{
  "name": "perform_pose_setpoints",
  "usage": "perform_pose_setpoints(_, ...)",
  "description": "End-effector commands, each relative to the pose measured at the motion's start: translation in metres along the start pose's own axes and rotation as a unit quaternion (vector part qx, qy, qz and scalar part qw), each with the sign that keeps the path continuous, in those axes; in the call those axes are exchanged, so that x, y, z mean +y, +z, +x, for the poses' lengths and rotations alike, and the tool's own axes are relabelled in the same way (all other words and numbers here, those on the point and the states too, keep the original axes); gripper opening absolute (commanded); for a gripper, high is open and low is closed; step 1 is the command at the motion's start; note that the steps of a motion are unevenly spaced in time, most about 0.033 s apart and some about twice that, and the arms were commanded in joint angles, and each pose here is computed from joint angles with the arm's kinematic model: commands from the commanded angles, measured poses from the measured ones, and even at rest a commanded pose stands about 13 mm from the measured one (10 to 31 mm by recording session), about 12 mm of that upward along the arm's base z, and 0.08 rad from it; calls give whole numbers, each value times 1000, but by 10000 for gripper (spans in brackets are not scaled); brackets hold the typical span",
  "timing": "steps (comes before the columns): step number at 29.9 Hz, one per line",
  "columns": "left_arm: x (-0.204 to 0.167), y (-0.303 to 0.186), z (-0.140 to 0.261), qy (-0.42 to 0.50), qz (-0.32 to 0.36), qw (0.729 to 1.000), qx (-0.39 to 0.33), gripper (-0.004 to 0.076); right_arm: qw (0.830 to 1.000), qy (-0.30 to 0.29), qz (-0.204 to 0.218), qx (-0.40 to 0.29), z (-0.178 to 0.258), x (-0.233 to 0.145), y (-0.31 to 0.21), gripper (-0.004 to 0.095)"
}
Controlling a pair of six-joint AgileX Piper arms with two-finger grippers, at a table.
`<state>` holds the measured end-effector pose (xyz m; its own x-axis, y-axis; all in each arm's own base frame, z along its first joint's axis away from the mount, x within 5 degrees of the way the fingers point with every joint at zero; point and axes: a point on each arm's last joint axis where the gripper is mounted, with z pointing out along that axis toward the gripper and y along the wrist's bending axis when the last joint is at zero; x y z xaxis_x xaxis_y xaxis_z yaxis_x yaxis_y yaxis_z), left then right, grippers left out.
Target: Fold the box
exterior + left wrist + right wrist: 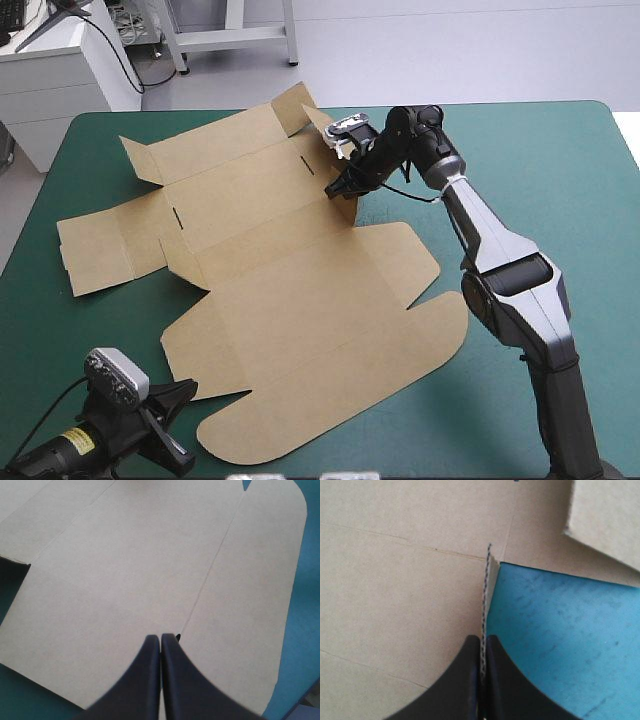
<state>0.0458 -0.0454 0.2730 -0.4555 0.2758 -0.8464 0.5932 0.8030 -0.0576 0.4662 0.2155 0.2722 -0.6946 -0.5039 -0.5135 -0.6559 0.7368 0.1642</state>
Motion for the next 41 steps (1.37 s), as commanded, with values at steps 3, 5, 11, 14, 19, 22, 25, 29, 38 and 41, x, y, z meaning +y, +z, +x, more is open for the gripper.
perform_pose_setpoints(3,0,-5,-13,-8,-1,999,-39,-8,991,-123,18,-43,-13,11,-42,-19)
perform_pose_setpoints(5,0,-5,-13,-8,-1,999,-39,-8,984,-172,15,-37,-12,12,-42,-19)
perform_pose_setpoints(11,0,-5,-13,-8,-1,999,-39,-8,953,-293,-34,-71,-15,22,-43,-19)
perform_pose_setpoints(14,0,-5,-13,-8,-1,999,-39,-8,944,-316,-44,-82,-16,24,-43,-19)
perform_pose_setpoints(19,0,-5,-13,-8,-1,999,-39,-8,937,-334,-47,-90,-16,22,-46,-20)
perform_pose_setpoints(22,0,-5,-13,-13,-3,999,-37,-8,935,-332,-62,-108,-17,19,-49,-20)
perform_pose_setpoints(25,0,-5,-13,-12,-3,999,-37,-8,936,-321,-77,-124,-17,17,-52,-20)
perform_pose_setpoints(29,0,-5,-13,-12,-4,999,-37,-8,935,-317,-86,-133,-18,19,-53,-20)
perform_pose_setpoints(38,0,-5,-13,-12,-4,999,-37,-8,937,-313,-86,-130,-18,18,-52,-20)
perform_pose_setpoints(41,0,-5,-13,-12,-4,999,-38,-8,950,-276,-84,-120,-17,18,-51,-20)
